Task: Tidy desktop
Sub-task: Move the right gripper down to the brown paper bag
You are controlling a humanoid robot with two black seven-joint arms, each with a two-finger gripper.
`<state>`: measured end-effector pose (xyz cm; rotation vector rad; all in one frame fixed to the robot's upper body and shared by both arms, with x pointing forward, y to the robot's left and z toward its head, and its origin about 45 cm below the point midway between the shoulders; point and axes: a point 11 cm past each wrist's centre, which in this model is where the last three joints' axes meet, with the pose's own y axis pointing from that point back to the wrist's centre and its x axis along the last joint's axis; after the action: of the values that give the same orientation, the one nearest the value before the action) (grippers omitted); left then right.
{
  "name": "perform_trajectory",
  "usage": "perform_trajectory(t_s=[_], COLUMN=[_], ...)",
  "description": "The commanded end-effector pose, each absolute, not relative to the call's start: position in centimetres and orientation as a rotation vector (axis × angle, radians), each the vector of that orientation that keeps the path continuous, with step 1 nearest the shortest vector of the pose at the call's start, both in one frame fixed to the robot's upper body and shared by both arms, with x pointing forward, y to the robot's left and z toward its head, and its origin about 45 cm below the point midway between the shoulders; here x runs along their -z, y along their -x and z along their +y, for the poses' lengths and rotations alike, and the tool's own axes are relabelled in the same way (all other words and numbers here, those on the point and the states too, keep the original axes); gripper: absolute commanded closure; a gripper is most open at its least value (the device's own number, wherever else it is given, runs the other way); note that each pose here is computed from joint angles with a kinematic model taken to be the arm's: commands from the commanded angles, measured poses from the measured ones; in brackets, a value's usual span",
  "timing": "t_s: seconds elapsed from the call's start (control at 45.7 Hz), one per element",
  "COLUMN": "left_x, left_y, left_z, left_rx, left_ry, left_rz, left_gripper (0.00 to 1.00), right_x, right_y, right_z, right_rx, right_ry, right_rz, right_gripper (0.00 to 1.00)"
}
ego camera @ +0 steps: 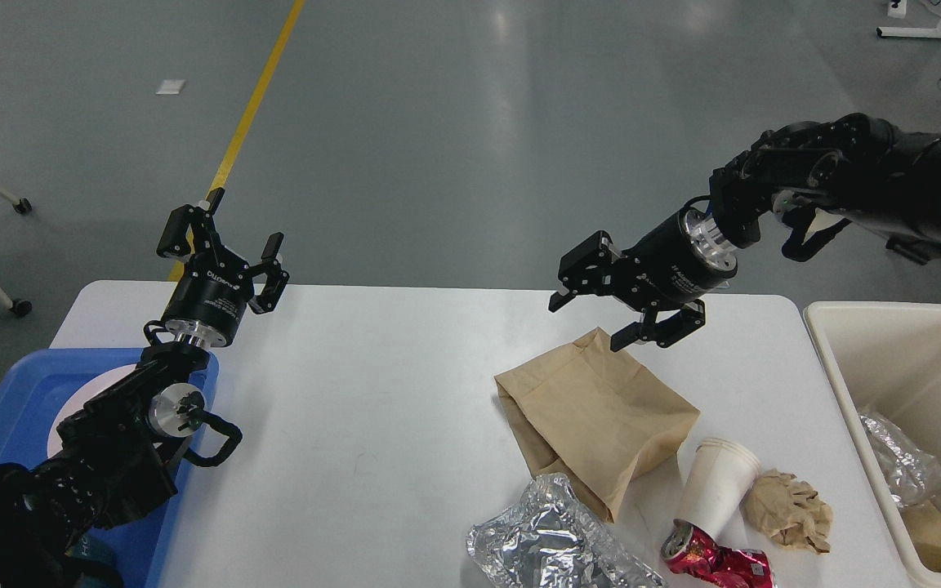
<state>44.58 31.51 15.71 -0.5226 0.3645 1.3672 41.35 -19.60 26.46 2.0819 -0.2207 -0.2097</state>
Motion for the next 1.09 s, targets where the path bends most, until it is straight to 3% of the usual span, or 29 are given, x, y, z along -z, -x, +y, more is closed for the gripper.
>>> perform_trajectory(t_s=[0.0,0.634,1.072], left_x=[-15.7,-15.7,-15.7], left_y=[-44.6,-44.6,-44.6], left_z=[31.5,31.6,31.5], left_rx=[-1.366,-1.368,-1.366], left_ry=[0.521,0.521,0.521], left_rz=[0.364,0.363,0.364], left_gripper=[0.03,0.04,0.03], right_x=[-24.8,-19.0,-16.3], right_y=[-40.6,-40.0,-39.3], right_z=[-19.0,-23.8,-21.8], right_rx=[0.246,-0.257,-0.371], right_ry=[-2.078,-1.541,-1.448], right_rz=[-0.189,0.183,0.317], right_gripper=[0.08,0.09,0.09])
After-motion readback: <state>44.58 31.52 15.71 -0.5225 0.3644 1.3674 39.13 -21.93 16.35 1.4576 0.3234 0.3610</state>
